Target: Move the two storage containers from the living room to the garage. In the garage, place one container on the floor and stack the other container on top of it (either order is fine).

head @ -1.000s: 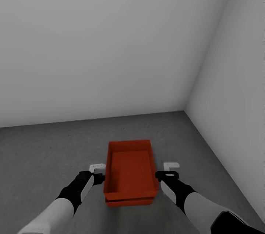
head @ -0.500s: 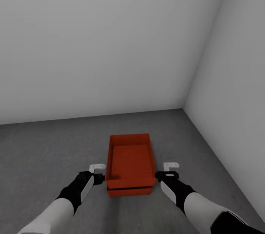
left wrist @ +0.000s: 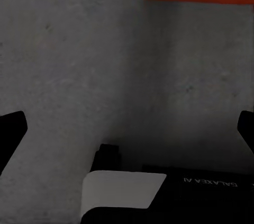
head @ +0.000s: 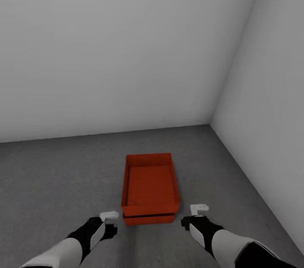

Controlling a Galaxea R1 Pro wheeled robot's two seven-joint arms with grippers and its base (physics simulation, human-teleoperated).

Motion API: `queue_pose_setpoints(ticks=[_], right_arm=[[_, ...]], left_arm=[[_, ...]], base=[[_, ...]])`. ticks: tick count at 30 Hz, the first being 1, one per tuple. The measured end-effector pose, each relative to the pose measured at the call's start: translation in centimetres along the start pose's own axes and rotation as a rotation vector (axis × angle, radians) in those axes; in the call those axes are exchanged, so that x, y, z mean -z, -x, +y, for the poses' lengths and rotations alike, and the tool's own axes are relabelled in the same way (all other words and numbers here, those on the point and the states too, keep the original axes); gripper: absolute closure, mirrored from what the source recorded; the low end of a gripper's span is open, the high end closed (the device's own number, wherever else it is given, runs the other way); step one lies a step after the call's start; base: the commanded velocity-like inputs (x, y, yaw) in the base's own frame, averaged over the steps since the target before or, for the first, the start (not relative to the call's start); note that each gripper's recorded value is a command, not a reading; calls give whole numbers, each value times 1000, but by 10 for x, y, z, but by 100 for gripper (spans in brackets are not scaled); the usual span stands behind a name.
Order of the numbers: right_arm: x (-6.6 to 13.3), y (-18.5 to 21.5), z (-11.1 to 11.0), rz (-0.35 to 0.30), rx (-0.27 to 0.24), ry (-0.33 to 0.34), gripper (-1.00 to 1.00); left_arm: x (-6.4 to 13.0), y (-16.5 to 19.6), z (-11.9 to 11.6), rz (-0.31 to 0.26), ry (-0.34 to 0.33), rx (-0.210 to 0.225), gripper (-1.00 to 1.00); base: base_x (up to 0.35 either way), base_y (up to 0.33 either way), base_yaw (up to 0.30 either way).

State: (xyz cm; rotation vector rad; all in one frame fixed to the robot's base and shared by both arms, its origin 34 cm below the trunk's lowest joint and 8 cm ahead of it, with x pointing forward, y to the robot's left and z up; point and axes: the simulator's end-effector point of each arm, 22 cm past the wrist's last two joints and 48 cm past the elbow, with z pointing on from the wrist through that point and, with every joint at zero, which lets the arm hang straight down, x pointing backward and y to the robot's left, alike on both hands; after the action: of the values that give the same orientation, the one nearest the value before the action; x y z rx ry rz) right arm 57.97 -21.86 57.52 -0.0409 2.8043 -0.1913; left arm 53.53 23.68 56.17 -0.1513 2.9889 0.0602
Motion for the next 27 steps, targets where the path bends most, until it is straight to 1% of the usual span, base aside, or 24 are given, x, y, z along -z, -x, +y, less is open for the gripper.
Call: queue_pose_setpoints(ticks=[3,4,8,10,12,14,16,17,18,20,21,25,27], right_arm=[[-1,-2,2,-7,-3,10,-100],[-1,-10,2,1,-3,11,-100],[-4,-76,4,66,14,14,-100],[-3,-118,6,85,42,17,-100],[0,-142,8,96,65,21,-100],[3,-172,10,118,85,27,-100],[8,-200,11,146,95,30,-100],[10,-213,12,161,99,32,-100],[13,-226,12,177,101,34,-100],[21,-264,10,224,106,35,-100],[23,-269,10,231,108,36,-100],[33,-309,6,287,114,32,-100],[39,-324,5,309,117,31,-100]], left_arm=[[-8,-23,9,8,14,9,-100],[-10,-30,12,15,17,11,-100],[-15,-56,20,56,23,13,-100],[-16,-64,27,69,30,15,-100],[-17,-66,29,71,31,17,-100],[-17,-65,30,57,32,23,-100],[-19,-67,31,39,34,28,-100],[-20,-72,32,38,36,29,-100],[-21,-80,33,43,37,30,-100],[-24,-109,36,72,42,29,-100],[-24,-115,37,79,43,28,-100],[-26,-166,42,138,51,25,-100],[-26,-185,45,146,56,27,-100]], base=[[0,0,0],[0,0,0],[0,0,0],[0,0,0],[0,0,0],[0,0,0],[0,0,0],[0,0,0],[0,0,0],[0,0,0],[0,0,0],[0,0,0],[0,0,0]])
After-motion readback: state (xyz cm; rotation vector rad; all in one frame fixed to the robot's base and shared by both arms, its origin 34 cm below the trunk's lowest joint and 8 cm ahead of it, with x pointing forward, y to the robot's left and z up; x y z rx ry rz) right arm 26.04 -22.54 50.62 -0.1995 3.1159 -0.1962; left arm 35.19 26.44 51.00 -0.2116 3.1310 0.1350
